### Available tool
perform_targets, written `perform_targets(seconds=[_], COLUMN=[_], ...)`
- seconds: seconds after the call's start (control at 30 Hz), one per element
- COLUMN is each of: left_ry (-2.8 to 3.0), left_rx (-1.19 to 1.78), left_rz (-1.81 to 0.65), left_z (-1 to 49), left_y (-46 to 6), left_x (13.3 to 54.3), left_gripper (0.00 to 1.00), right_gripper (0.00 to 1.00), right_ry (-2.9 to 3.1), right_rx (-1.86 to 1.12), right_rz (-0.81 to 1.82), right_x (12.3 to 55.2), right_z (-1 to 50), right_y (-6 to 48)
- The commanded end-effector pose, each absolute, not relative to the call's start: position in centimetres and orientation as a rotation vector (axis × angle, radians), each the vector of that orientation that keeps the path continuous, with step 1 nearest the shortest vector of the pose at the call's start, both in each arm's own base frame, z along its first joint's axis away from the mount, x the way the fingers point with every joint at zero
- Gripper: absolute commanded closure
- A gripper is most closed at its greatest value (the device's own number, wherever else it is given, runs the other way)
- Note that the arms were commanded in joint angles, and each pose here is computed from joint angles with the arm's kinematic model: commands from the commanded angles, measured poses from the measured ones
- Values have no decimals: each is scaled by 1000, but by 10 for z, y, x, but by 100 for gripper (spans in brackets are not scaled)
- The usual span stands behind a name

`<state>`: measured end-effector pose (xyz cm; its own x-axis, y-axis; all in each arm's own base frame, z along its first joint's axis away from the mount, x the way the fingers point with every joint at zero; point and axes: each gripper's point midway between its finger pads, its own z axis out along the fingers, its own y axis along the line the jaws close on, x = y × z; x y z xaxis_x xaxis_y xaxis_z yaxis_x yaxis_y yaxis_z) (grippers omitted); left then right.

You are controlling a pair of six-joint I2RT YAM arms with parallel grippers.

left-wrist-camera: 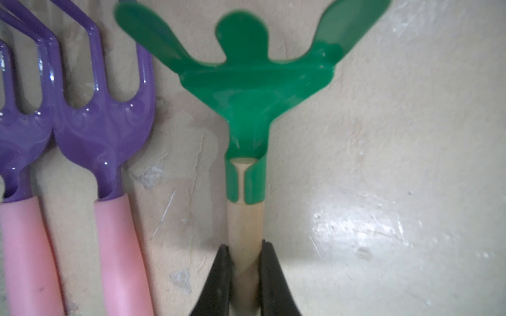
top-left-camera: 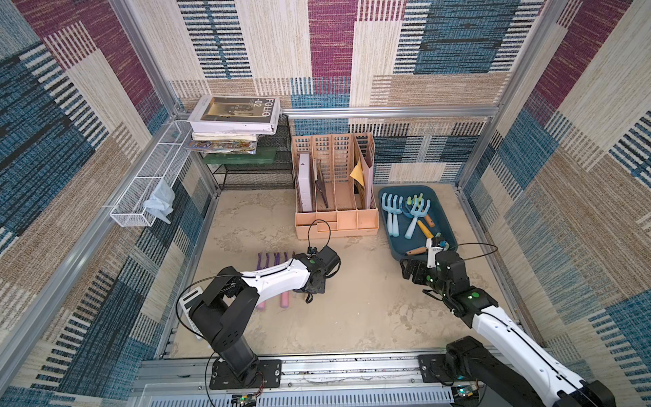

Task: Take the hand rake out of the storage box
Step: Move the rake to the center of the board.

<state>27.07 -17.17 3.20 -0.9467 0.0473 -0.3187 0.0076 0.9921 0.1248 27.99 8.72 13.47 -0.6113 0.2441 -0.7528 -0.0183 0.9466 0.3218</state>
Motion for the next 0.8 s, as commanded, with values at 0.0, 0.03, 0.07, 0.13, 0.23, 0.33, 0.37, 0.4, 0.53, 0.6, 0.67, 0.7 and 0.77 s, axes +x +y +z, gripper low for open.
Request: perform_targets(seconds=[0.0,0.03,0.07,0.13,0.23,0.33,0.37,0.4,0.53,0.6,0.67,0.7,0.77], left_ry=[2820,2821,2822,2824,2833,2843,2839,2836,2809,2803,2805,2809,2816], left_rx=[54,44,39,22,15,5,3,5,6,4,4,3,3], left_rz=[169,172,172,181,177,179,177,173,148,155,173,179,186], left_z=[30,29,28,26,24,24,26,29,43,45,44,42,38], left_y=[-172,-171,-171,-168,-168,-166,-166,-167,-171,-172,-171,-170,-170], left_x=[275,275,275,275,277,279,280,280,287,289,290,290,290], left_gripper=[88,87,86,84,74,65,60,57,46,46,47,49,54], right_gripper=[5,4,4,4,4,4,4,4,4,4,4,4,4], right_ry=[2183,2183,2187,2192,2194,2191,2189,2188,2187,2193,2195,2194,2192], right_rx=[142,142,147,151,148,149,150,151,149,149,149,149,148], right_rz=[389,388,378,369,376,374,373,374,375,372,373,372,374], right_x=[282,282,282,283,283,283,283,283,283,283,283,283,283], right_z=[138,138,136,134,134,135,135,136,136,134,134,134,134], right_y=[90,90,89,88,89,88,88,88,88,88,88,88,88])
